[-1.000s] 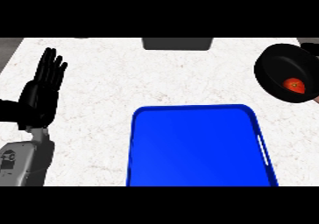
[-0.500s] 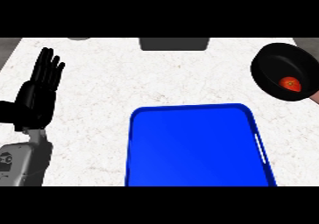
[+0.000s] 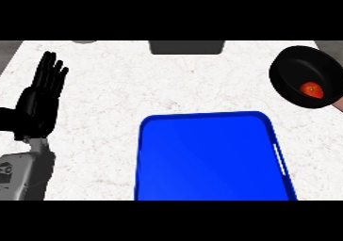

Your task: Pick the tomato from the tray and place it in the pot

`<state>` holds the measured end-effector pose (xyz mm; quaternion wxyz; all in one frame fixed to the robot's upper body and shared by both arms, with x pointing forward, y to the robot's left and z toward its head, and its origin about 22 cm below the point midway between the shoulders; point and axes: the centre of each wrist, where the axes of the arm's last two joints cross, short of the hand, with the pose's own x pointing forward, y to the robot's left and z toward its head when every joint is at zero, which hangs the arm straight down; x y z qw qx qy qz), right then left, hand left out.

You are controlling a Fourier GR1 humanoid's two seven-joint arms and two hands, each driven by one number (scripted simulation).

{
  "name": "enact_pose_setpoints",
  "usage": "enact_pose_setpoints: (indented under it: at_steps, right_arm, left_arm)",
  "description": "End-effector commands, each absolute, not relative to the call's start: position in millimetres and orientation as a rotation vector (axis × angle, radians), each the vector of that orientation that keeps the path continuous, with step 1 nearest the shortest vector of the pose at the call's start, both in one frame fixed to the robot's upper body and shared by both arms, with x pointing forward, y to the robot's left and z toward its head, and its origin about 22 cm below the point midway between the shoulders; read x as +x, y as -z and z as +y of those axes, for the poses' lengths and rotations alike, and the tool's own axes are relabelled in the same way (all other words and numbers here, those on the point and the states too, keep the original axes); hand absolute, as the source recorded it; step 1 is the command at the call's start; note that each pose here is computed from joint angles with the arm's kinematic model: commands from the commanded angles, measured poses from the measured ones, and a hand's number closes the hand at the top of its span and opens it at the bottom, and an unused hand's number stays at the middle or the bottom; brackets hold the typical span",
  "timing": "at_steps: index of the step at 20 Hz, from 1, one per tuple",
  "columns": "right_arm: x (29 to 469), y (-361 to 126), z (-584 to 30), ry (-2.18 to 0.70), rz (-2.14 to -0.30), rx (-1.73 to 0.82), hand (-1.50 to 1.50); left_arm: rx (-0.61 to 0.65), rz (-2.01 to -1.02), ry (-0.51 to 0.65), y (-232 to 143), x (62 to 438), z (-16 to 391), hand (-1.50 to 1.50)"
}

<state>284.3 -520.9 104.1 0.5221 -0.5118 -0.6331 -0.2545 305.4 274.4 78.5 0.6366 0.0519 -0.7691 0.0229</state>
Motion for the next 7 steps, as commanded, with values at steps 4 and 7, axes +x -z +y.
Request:
enact_pose_setpoints:
  at_steps: [4,7]
  right_arm:
    - [227,-82,-537,0.604,-1.533,-1.234,-1.5]
    - [193,-95,-562,0.627,-1.499,-1.275,-1.5]
  left_arm:
    - [0.117,-1.765,-0.045,-77,313,258,0.0]
    - [0.118,-1.748,-0.045,-94,307,267,0.0]
